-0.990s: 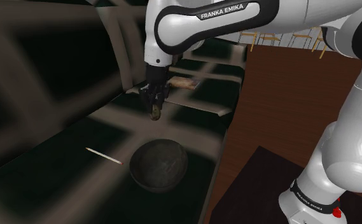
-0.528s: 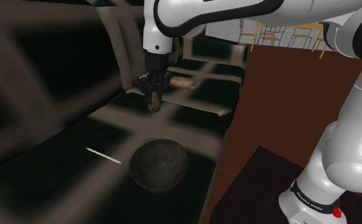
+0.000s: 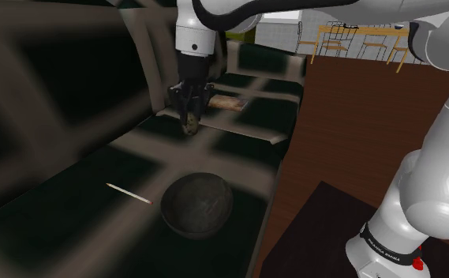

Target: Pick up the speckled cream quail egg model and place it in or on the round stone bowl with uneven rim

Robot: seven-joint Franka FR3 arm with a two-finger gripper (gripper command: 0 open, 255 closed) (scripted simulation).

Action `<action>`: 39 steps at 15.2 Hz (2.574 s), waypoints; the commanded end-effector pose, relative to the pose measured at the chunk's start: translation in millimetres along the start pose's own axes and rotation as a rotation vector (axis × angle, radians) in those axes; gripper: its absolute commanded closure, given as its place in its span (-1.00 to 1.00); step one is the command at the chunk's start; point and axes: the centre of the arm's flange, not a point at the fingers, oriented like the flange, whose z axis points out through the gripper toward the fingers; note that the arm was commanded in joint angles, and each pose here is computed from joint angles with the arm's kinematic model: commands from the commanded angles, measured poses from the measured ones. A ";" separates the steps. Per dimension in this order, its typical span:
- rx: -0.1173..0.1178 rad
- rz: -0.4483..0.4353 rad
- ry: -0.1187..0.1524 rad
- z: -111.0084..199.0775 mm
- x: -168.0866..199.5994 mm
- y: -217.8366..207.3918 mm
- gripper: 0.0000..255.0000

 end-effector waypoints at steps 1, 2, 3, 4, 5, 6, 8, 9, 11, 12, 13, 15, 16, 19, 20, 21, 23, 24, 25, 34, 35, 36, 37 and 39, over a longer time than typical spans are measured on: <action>0.000 0.000 0.000 -1.7 -21.0 -18.0 1.00; 0.000 0.000 0.000 -2.0 -30.9 -26.8 1.00; 0.000 0.000 0.000 -2.3 -40.8 -35.5 1.00; 0.000 0.000 0.000 -2.7 -50.7 -44.2 1.00; 0.000 0.000 0.000 -3.0 -60.6 -52.9 1.00; 0.000 0.000 0.000 -3.3 -70.5 -61.6 1.00; 0.000 0.000 0.000 -4.0 -90.3 -79.1 1.00; 0.000 0.000 0.000 -4.3 -100.2 -87.8 1.00; 0.000 0.000 0.000 -5.2 -126.7 -111.2 1.00; 0.000 0.000 0.000 0.1 -126.9 -110.4 1.00; 0.000 0.000 0.000 5.3 -127.0 -109.6 1.00; 0.000 0.000 0.000 15.7 -127.4 -108.0 1.00; 0.000 0.000 0.000 20.9 -127.5 -107.2 1.00; 0.000 0.000 0.000 36.6 -128.1 -104.8 1.00; 0.000 0.000 0.000 41.8 -128.2 -104.0 1.00; 0.000 0.000 0.000 47.0 -128.4 -103.2 1.00; 0.000 0.000 0.000 57.5 -128.7 -101.7 1.00; 0.000 0.000 0.000 62.7 -128.9 -100.9 1.00; 0.000 0.000 0.000 67.9 -129.1 -100.1 1.00; 0.000 0.000 0.000 83.0 -129.6 -97.8 1.00; 0.000 0.000 0.000 83.0 -129.6 -97.8 1.00; 0.000 0.000 0.000 83.0 -129.6 -97.8 1.00; 0.000 0.000 0.000 83.0 -129.6 -97.8 -1.00; 0.000 0.000 0.000 83.0 -129.6 -97.8 -1.00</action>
